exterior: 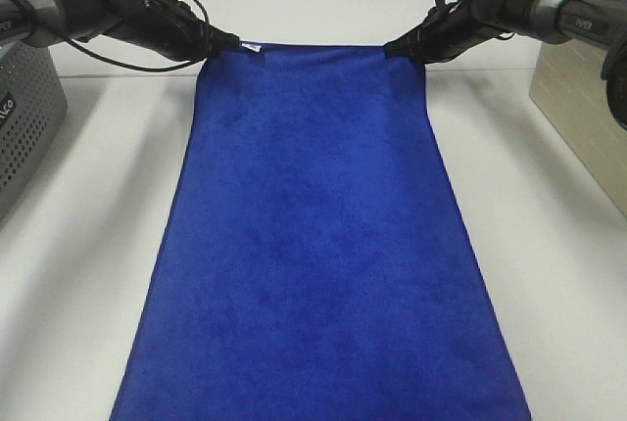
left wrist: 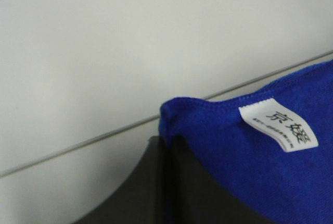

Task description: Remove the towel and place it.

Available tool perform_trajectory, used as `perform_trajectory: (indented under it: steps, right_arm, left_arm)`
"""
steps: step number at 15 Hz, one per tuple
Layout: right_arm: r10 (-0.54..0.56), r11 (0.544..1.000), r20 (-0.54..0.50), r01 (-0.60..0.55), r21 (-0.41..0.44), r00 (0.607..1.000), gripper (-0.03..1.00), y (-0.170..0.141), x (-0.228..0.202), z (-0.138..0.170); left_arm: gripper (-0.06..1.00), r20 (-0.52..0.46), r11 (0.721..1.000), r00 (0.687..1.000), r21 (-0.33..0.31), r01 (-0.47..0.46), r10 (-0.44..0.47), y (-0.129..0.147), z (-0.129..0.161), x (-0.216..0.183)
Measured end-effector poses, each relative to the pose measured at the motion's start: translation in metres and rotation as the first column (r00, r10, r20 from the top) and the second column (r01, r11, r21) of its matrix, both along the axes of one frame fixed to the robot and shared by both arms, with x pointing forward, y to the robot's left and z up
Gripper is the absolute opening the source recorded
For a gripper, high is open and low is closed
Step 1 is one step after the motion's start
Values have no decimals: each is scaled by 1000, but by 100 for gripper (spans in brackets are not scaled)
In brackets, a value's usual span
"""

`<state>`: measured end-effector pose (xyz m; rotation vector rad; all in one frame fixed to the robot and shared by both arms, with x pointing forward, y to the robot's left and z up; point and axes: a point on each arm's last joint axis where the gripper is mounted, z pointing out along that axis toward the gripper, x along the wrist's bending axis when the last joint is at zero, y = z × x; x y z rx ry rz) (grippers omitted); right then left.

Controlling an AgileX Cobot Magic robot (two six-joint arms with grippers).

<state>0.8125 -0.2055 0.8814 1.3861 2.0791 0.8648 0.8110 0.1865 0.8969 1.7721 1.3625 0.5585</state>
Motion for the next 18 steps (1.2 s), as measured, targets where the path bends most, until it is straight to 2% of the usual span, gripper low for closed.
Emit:
perform_trajectory:
  steps: [7,11,18]
  right_arm:
    - [-28,1000,126,27,6,992,2,1,7,9]
    - [-34,999,151,33,8,988,2,2,9,9]
    - [-52,998,152,49,26,987,2,2,10,-6]
  left_arm:
    - [1,118,998,993,50,-25,19,-3,6,5]
    - [1,100,998,995,59,-27,21,-5,-15,6]
    - [1,125,997,992,69,-41,32,-5,-18,7]
